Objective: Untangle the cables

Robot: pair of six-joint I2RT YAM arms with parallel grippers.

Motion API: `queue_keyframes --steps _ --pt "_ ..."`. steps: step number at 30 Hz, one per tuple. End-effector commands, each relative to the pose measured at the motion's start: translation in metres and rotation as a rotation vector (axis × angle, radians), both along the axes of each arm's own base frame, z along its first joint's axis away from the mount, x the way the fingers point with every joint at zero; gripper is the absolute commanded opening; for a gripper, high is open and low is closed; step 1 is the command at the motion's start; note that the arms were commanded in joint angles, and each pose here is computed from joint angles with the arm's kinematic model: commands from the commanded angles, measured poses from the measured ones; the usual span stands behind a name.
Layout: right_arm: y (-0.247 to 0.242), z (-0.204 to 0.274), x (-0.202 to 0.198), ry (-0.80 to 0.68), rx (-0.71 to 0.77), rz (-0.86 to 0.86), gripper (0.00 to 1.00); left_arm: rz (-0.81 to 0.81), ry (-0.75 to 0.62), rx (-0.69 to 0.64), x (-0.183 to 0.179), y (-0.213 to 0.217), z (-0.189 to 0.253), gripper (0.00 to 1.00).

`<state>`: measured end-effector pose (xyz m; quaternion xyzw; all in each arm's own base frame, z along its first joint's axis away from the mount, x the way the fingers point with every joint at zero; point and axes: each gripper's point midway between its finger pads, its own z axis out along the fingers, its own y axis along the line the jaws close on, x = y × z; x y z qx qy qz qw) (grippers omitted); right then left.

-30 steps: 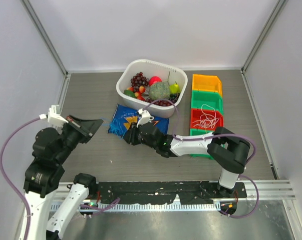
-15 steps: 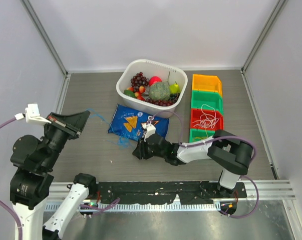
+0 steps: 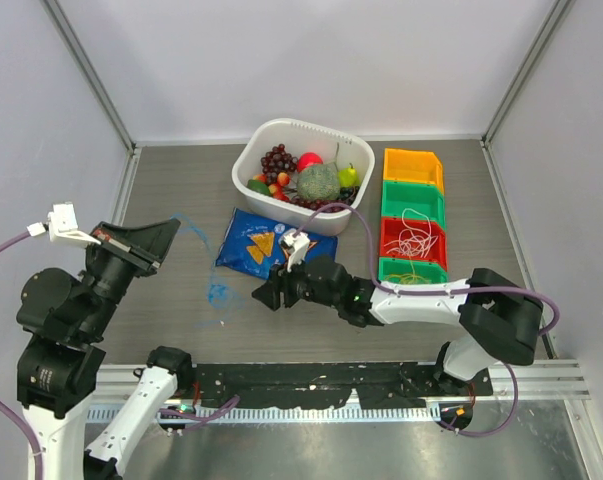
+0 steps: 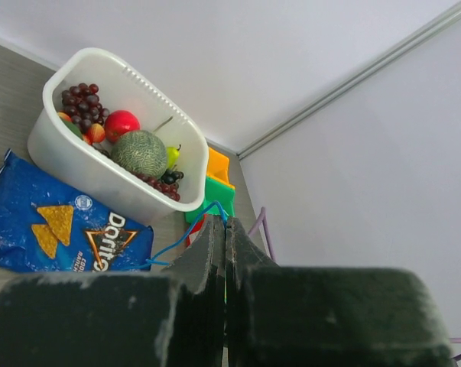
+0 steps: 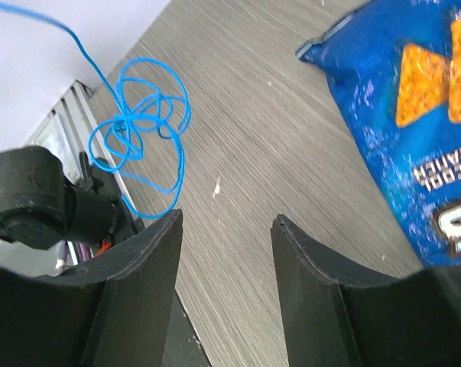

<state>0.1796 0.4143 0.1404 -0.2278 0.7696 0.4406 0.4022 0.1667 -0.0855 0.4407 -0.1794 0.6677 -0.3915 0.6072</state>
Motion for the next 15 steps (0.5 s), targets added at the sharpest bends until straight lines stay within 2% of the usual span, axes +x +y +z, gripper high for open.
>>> queue_keyframes --steps 1,10,15 --pt "0.029 0.048 0.007 -0.071 0.092 0.045 0.55 -0.024 -0.071 -0.014 -0.006 -0.003 0.024 0.0" --pt "0.056 0.054 0.0 -0.086 0.171 0.146 0.57 -0.033 -0.08 -0.019 -0.01 -0.003 0.025 0.0" --pt "0.073 0.062 0.008 -0.068 0.226 0.144 0.56 -0.043 -0.081 -0.023 -0.008 -0.006 0.027 0.0"
